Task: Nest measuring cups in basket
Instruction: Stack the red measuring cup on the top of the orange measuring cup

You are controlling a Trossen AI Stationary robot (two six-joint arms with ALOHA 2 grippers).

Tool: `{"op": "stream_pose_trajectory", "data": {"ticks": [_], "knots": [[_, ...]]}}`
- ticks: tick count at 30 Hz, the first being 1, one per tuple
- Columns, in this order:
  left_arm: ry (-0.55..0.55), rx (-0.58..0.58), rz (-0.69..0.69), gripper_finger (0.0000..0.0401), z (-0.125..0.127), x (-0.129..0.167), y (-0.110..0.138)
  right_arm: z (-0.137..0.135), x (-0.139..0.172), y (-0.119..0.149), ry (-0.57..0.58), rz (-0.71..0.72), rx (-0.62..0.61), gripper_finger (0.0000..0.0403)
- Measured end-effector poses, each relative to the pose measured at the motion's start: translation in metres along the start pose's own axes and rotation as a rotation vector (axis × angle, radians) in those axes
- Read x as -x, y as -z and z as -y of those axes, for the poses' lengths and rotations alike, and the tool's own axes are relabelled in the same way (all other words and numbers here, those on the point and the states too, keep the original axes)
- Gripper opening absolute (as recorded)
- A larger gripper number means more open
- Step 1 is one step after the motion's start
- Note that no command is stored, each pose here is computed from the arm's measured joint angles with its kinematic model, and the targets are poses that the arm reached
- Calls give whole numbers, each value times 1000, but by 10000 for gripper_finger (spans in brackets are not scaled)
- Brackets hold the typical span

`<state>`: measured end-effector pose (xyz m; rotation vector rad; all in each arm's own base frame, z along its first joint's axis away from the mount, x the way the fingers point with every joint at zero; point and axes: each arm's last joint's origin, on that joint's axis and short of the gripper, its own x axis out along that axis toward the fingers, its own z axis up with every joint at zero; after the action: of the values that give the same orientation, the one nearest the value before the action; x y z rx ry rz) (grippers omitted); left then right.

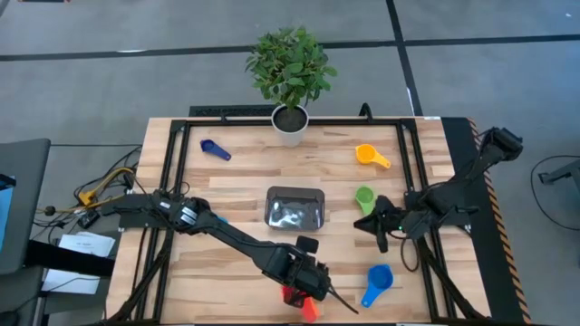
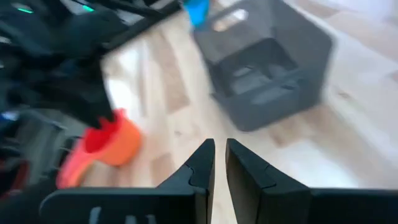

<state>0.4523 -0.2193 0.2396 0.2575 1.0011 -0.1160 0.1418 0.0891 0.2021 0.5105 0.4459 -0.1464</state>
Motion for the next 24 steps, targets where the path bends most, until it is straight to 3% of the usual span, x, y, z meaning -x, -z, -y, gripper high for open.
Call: {"op": "stream_pose_trajectory", "data": {"ticks": [5, 9, 12, 16, 24], "knots": [[84, -35, 72, 100, -1, -1, -8, -7, 8, -22, 94, -49, 34, 65], [239, -214, 142, 100, 9, 0, -13, -15, 7, -23, 75, -101, 47, 65], [258, -311, 155, 100, 20, -4, -11, -28, -1, -10, 19, -117, 64, 53], [246, -336, 105, 100, 29, -5, -4, -50, -17, 14, -46, -140, 91, 18], [273, -464, 112, 100, 57, 4, 3, -83, -68, 42, -2, -246, 181, 12]]}}
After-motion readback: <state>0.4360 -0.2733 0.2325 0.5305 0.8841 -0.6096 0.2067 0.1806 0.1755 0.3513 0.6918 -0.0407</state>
